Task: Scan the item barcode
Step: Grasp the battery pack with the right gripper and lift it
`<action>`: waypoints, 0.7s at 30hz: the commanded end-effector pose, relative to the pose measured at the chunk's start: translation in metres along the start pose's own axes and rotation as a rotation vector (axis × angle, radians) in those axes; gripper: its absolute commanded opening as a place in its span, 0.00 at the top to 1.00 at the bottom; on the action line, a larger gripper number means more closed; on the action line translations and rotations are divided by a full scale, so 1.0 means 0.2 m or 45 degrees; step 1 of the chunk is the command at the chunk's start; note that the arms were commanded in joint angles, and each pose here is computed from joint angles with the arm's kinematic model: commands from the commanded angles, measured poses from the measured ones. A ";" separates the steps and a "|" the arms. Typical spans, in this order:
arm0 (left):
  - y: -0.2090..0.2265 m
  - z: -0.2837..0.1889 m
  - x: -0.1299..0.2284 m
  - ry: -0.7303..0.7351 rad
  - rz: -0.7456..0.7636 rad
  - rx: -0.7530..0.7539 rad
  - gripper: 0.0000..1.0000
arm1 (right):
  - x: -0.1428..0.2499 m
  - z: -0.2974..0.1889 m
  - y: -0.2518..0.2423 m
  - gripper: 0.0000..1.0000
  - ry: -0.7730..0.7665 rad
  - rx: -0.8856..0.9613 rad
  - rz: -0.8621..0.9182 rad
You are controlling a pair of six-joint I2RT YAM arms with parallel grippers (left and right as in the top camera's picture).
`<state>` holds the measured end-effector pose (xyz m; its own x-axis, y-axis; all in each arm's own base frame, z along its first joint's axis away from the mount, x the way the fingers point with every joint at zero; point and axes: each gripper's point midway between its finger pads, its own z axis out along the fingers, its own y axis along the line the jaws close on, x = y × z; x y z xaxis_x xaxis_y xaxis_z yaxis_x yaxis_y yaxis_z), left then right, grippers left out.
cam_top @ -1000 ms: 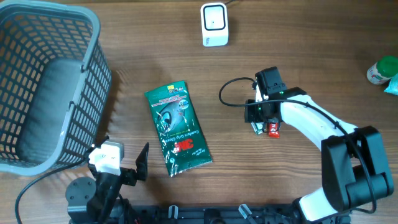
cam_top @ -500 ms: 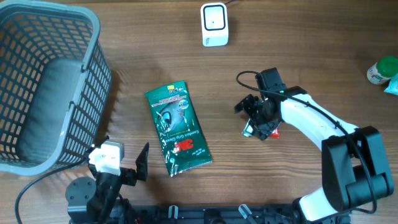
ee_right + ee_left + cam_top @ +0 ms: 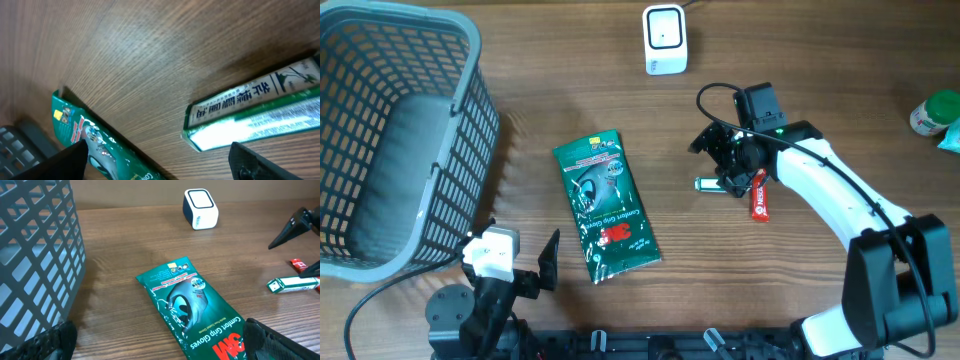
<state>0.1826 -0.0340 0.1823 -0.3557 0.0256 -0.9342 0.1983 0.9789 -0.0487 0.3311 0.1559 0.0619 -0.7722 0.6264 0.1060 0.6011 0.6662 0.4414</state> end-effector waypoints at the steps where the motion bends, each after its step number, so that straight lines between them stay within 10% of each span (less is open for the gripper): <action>1: -0.01 0.00 0.01 -0.003 -0.010 0.020 0.00 | -0.01 -0.05 -0.10 0.04 -0.057 0.120 0.083; 9: -0.01 0.00 0.01 -0.003 -0.010 0.020 0.00 | -0.05 0.01 -0.24 0.02 -0.170 0.201 0.487; 21: -0.01 0.00 0.01 -0.003 -0.010 0.020 0.00 | -0.06 0.21 -0.34 0.39 -0.110 0.307 0.475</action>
<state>0.1826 -0.0340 0.1823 -0.3557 0.0256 -0.9342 0.1983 0.9789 -0.0487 0.3158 0.1228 0.0077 -0.4673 0.8740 0.1332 0.8751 0.4359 0.2103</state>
